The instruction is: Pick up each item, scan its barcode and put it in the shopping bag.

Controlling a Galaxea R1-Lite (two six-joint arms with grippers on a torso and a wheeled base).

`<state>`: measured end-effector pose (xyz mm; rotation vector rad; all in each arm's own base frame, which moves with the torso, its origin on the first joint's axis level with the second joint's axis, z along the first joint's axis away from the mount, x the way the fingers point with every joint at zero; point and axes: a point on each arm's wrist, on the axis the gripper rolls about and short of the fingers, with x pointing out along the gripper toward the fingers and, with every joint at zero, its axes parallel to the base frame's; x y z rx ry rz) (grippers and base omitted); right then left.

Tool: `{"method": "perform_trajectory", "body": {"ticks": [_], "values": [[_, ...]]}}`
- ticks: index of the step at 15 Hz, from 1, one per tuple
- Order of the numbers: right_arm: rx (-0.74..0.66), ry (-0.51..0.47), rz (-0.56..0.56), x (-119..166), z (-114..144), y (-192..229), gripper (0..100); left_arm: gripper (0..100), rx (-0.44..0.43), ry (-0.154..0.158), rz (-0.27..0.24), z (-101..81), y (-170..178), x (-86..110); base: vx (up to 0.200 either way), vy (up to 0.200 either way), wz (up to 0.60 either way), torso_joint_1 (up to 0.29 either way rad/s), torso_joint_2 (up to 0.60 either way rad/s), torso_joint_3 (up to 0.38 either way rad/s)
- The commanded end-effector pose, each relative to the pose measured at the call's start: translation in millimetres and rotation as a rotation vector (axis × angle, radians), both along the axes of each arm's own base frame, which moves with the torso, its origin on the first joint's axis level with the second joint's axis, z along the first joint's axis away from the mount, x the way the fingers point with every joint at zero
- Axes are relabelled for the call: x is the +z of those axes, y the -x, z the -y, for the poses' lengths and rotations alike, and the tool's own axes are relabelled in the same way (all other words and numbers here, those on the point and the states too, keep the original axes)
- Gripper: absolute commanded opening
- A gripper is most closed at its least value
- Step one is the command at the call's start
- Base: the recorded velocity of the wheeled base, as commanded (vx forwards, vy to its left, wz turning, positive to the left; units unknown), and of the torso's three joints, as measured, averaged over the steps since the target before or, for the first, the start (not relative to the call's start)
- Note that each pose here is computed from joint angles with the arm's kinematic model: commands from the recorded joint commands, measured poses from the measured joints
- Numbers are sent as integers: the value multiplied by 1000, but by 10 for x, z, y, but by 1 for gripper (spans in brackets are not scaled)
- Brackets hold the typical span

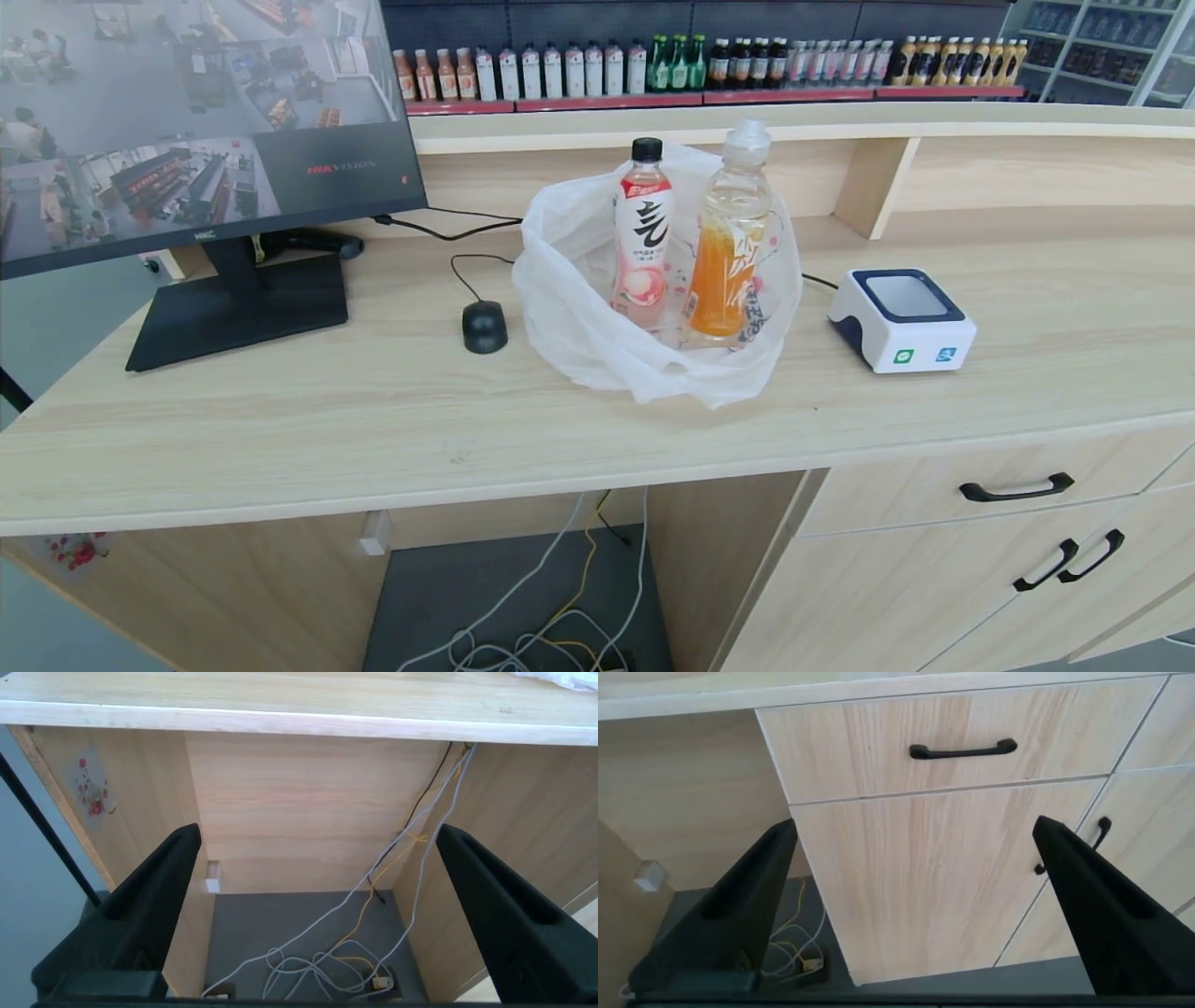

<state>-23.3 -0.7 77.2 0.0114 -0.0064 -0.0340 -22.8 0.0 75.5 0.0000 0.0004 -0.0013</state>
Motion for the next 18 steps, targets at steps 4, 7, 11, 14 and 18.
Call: {"method": "perform_trajectory", "body": {"ticks": [4,7,11,14,18], "values": [[11,-38,0,-12,-2,-5,100,100,0,-2,0,0,0,0,0,0,0,0,0,0],[11,-38,0,-12,-2,-5,100,100,1,3,0,0,0,0,0,-67,0,4,1,-1],[11,-33,-2,-14,-2,-5,100,100,1,2,0,0,0,0,0,-200,0,5,1,2],[16,1,-5,-16,-3,-5,100,100,1,3,0,0,0,0,0,-200,0,6,2,-1],[23,13,-10,-14,-4,-8,100,100,0,2,0,0,0,0,0,-200,150,1,2,2]]}}
